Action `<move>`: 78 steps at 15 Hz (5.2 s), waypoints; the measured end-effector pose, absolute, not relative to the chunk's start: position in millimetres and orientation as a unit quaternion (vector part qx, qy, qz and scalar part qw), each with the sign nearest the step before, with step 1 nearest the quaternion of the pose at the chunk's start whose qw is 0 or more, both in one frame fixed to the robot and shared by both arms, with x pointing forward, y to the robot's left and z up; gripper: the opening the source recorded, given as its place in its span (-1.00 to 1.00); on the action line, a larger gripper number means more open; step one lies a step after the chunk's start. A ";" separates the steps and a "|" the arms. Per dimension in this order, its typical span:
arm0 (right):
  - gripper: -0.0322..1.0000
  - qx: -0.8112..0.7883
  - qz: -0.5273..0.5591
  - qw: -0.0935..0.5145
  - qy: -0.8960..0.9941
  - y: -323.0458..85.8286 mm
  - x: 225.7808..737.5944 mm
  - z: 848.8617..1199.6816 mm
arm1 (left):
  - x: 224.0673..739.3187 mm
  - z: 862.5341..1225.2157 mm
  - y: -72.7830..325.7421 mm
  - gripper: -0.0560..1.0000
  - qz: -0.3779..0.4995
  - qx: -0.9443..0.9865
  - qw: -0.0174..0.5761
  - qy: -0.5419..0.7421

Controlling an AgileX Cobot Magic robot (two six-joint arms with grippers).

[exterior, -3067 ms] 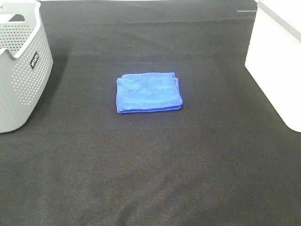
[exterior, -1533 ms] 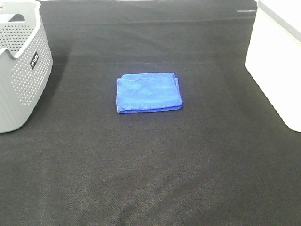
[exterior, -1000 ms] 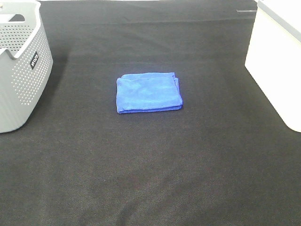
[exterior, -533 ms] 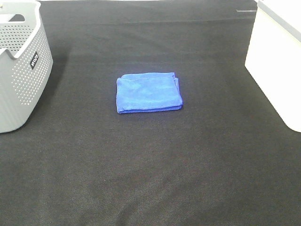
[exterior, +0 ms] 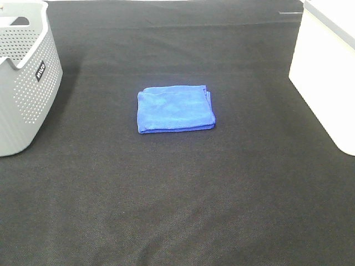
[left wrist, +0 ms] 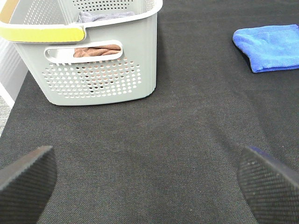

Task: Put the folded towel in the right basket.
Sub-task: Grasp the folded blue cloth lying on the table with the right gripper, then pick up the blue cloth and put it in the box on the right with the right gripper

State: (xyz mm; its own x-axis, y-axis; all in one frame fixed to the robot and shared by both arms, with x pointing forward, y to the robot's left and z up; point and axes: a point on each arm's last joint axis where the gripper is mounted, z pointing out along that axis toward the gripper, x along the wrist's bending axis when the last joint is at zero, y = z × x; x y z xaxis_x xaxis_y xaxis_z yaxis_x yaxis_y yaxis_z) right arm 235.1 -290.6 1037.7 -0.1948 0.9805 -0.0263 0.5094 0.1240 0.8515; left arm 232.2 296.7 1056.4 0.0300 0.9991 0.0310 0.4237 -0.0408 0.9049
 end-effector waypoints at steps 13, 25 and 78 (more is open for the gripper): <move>0.91 0.627 0.298 0.033 0.719 -249.4 470.1 1154.7 | 232.2 1056.4 296.7 0.97 0.383 0.611 0.376 0.582; 0.91 0.625 0.269 -0.138 0.719 -163.0 678.9 1024.3 | 232.2 1056.4 296.8 0.97 0.383 0.611 0.375 0.582; -0.64 0.648 0.344 0.295 0.612 -344.7 697.8 1211.7 | 232.2 1056.4 297.1 0.97 0.386 0.613 0.373 0.580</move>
